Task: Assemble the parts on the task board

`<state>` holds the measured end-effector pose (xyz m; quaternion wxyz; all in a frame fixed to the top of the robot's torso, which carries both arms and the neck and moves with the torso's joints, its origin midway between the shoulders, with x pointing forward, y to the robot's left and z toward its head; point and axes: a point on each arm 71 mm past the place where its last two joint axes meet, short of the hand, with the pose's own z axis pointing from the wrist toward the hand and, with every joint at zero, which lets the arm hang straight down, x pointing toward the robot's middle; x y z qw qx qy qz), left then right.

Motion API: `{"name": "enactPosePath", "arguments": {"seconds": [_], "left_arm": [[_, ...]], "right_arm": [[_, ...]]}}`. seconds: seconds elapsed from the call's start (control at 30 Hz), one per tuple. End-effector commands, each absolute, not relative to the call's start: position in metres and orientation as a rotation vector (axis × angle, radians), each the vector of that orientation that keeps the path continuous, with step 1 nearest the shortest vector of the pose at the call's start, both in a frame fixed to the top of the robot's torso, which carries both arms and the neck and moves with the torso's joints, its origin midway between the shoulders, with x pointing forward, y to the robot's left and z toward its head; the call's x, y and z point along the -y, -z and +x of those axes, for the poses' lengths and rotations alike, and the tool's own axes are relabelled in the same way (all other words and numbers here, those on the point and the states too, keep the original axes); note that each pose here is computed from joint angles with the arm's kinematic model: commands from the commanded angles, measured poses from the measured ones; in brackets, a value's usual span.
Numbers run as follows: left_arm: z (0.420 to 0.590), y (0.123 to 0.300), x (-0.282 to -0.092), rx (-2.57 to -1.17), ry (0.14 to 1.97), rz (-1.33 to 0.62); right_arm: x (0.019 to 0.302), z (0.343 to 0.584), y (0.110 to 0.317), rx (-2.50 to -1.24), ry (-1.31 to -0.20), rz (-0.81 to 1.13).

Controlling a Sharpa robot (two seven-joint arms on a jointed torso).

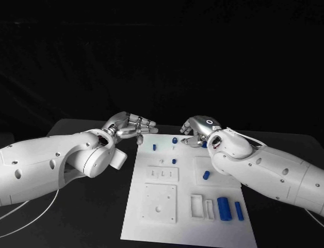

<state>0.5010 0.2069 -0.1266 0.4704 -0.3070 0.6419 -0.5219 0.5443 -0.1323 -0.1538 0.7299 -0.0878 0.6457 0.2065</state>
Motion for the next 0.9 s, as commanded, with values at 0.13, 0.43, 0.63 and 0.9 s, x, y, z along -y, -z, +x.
{"name": "enactPosePath", "arguments": {"seconds": [0.13, 0.43, 0.63, 0.9], "left_arm": [[0.503, 0.124, -0.209, -1.567, 1.303, -0.755], [0.505, 0.124, -0.214, -1.564, 1.298, -0.762], [0.507, 0.124, -0.215, -1.567, 1.296, -0.763], [0.508, 0.125, -0.213, -1.571, 1.299, -0.76]], "right_arm": [[0.156, 0.542, 0.139, -1.424, -0.491, -0.112], [0.19, 0.548, 0.142, -1.514, -0.438, -0.083], [0.203, 0.553, 0.149, -1.574, -0.406, -0.064], [0.205, 0.559, 0.156, -1.632, -0.388, -0.057]]}}
